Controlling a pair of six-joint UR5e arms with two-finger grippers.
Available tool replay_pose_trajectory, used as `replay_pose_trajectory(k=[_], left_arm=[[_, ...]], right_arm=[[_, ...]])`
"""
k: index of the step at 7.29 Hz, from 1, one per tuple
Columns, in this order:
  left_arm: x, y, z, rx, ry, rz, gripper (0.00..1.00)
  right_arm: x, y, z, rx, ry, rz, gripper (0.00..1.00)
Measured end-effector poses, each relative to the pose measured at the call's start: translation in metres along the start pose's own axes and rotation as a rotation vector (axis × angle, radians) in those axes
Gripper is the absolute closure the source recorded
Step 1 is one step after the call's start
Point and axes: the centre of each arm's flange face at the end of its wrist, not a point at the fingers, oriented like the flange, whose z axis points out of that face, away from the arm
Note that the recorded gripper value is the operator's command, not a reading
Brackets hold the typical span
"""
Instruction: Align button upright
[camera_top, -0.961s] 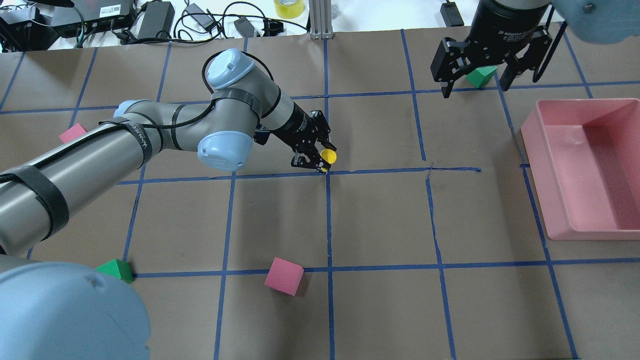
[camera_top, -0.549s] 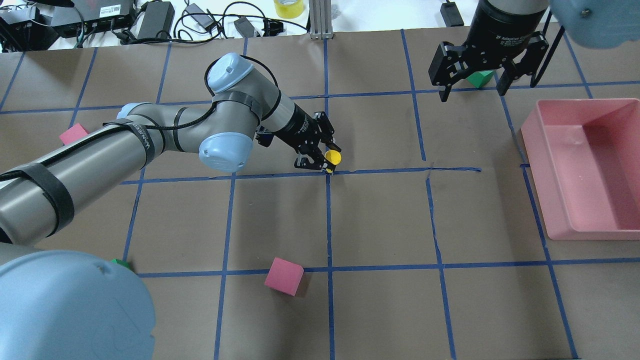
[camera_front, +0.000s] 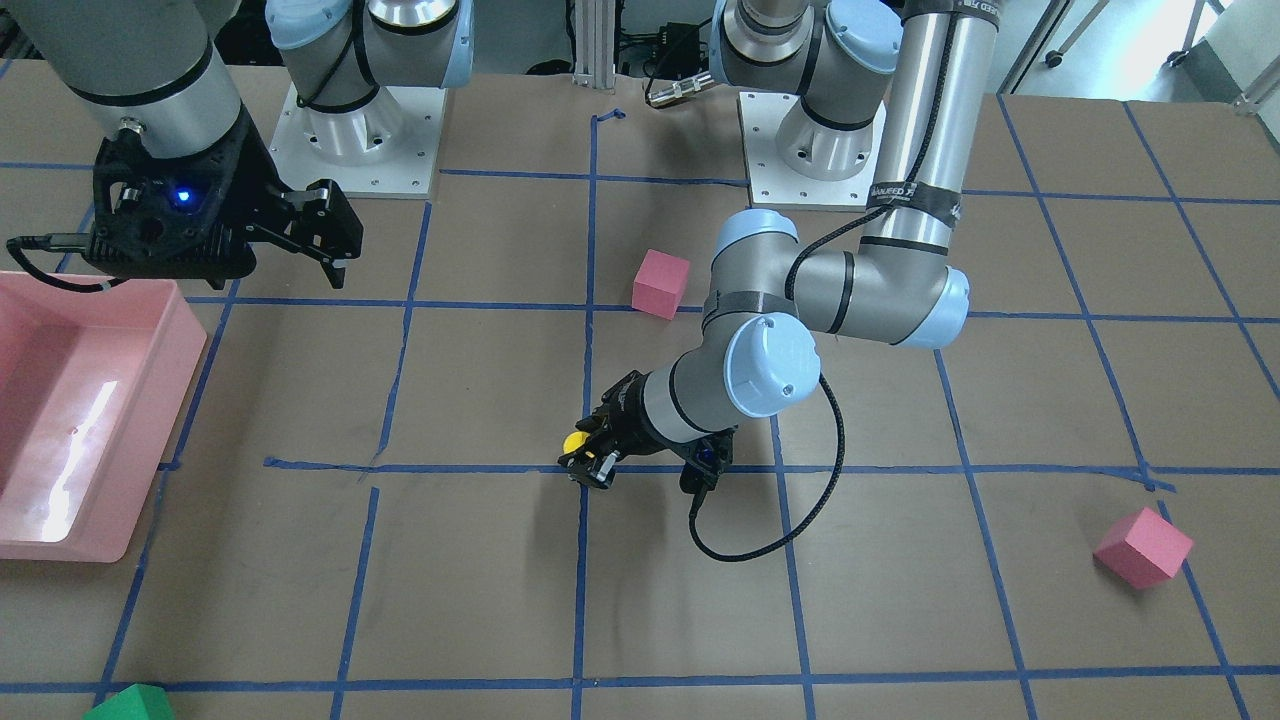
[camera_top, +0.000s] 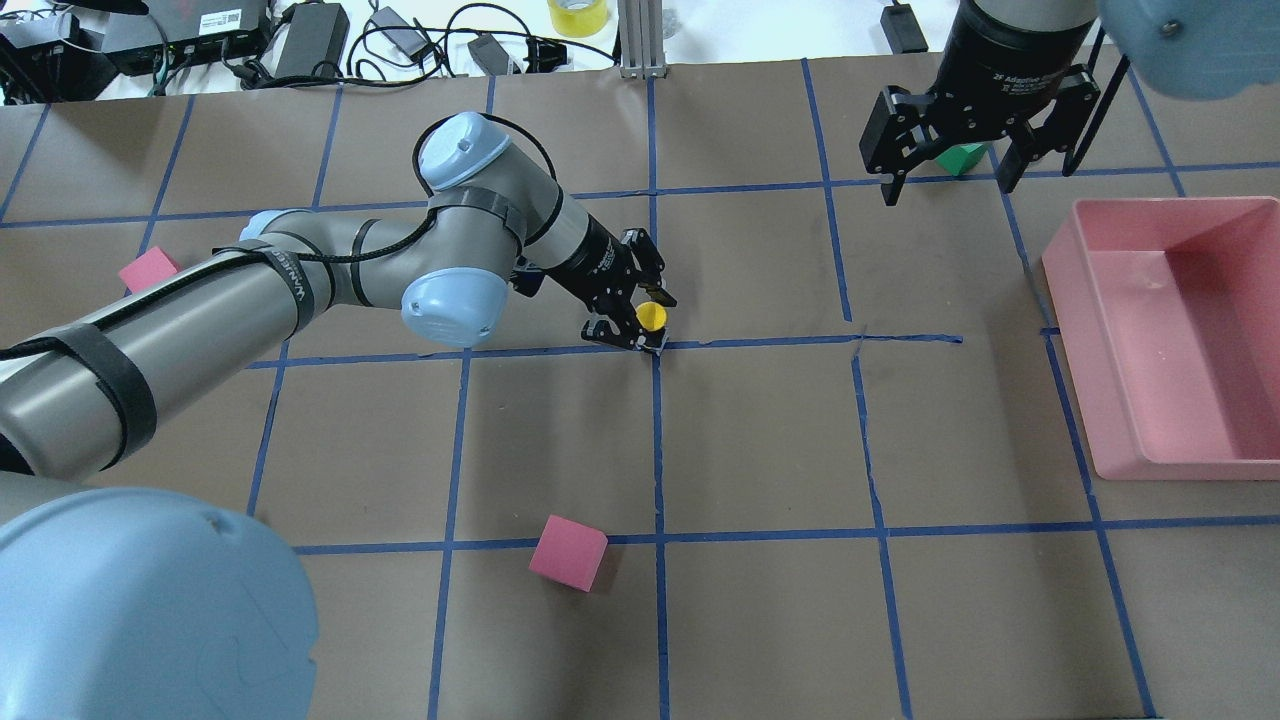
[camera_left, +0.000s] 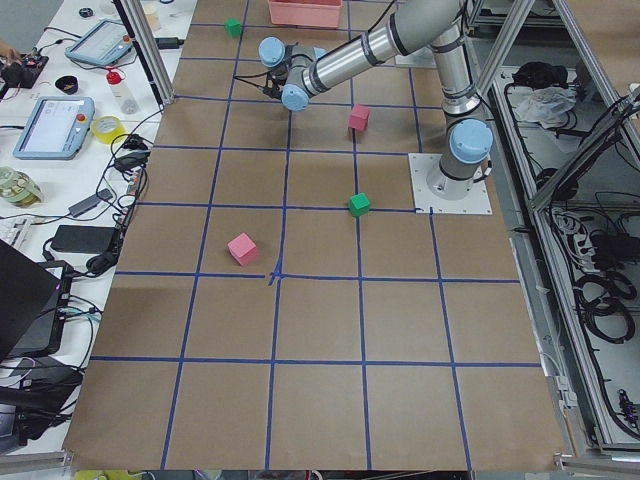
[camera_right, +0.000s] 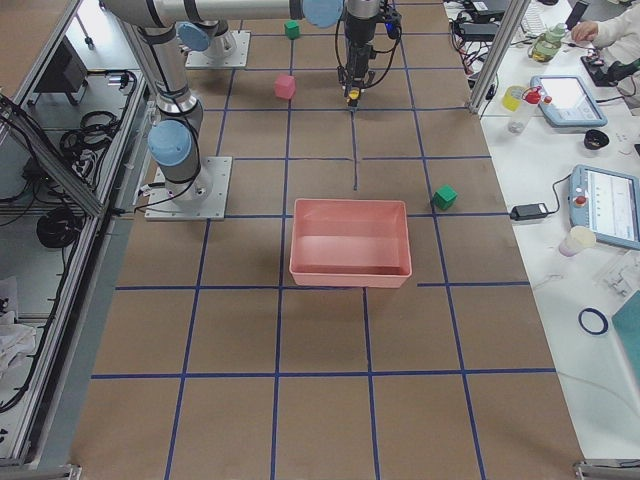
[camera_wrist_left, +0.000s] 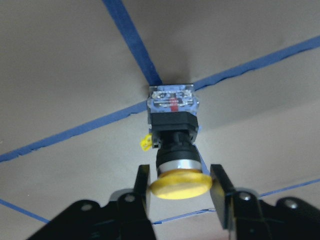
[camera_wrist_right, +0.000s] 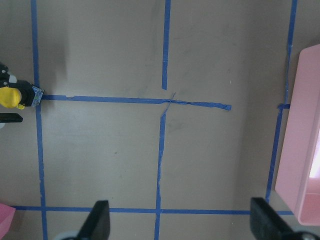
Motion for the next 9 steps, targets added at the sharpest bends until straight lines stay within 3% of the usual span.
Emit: replay_pose_trajectory(k=[2, 5, 7, 9], left_arm=[[0.003, 0.003, -0.007, 0.008, 0.011, 0.009, 0.0], [0.008, 0.01, -0.071, 0.045, 0.116, 0.103, 0.0], [0.0, 0.019, -0.113, 0.119, 0.119, 0.273, 0.0], [-0.016, 0.018, -0.143, 0.238, 0.023, 0.537, 0.0]], right_arm=[[0.001, 0.0, 0.001, -0.002, 0.001, 0.001, 0.0], [0.0, 0.001, 0.004, -0.008, 0.0, 0.0, 0.0], [0.001, 0.001, 0.005, -0.011, 0.001, 0.001, 0.0], [0.001, 0.001, 0.006, -0.012, 0.002, 0.002, 0.0]])
